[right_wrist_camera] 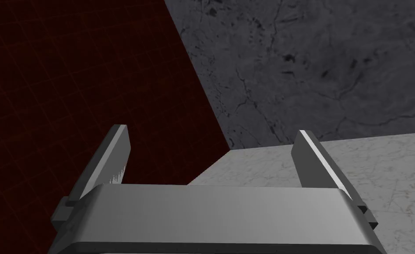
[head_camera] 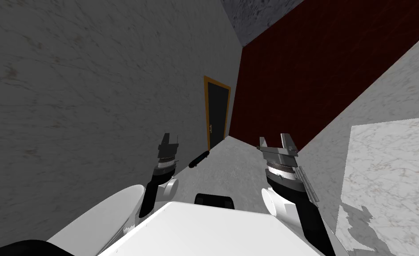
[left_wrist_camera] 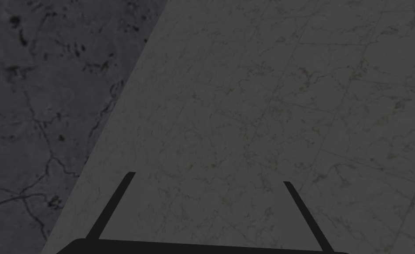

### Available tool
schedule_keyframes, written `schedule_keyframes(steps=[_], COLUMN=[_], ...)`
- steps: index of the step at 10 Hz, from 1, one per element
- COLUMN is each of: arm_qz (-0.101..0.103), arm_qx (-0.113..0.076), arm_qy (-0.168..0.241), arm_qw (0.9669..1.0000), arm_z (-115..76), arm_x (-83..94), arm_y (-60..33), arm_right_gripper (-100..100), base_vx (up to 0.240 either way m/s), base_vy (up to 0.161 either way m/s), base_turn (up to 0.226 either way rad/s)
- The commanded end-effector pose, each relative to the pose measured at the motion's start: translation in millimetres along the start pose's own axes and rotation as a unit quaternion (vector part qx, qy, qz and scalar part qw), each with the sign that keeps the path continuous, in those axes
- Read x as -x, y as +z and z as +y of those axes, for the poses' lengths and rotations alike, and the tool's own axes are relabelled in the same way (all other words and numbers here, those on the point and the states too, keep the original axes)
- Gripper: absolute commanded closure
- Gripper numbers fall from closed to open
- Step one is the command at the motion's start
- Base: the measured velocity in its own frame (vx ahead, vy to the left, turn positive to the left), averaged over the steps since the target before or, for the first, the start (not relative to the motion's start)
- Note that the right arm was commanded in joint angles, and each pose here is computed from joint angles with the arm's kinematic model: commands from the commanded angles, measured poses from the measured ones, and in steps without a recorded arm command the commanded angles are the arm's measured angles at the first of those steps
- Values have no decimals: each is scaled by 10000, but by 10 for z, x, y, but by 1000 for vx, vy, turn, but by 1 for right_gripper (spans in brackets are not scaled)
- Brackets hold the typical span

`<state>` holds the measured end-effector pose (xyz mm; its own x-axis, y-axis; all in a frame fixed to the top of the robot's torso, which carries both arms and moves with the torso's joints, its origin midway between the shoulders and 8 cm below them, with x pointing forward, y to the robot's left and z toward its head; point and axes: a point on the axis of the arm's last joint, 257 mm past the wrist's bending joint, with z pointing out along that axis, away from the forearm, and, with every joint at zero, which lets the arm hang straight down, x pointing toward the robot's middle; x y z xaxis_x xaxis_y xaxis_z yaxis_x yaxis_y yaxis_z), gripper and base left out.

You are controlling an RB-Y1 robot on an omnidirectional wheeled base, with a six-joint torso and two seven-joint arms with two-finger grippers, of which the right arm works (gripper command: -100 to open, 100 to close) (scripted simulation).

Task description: Pull the door open

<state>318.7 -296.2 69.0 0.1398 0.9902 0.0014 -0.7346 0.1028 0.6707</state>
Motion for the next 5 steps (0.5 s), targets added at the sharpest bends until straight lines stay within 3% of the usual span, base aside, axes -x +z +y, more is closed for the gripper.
schedule_keyframes(steps=[1, 3, 5], arm_qz=[4, -2, -12], arm_qx=[-63, -145, -213], arm_qy=[139, 321, 472], arm_qw=[9999, 9994, 9987], arm_z=[-101, -234, -343], arm_x=[7, 20, 32], arm_y=[-16, -39, -59], arm_right_gripper=[-100, -100, -100], base_vx=[49, 106, 104], base_vy=[-35, -54, -47], base_turn=[150, 183, 106])
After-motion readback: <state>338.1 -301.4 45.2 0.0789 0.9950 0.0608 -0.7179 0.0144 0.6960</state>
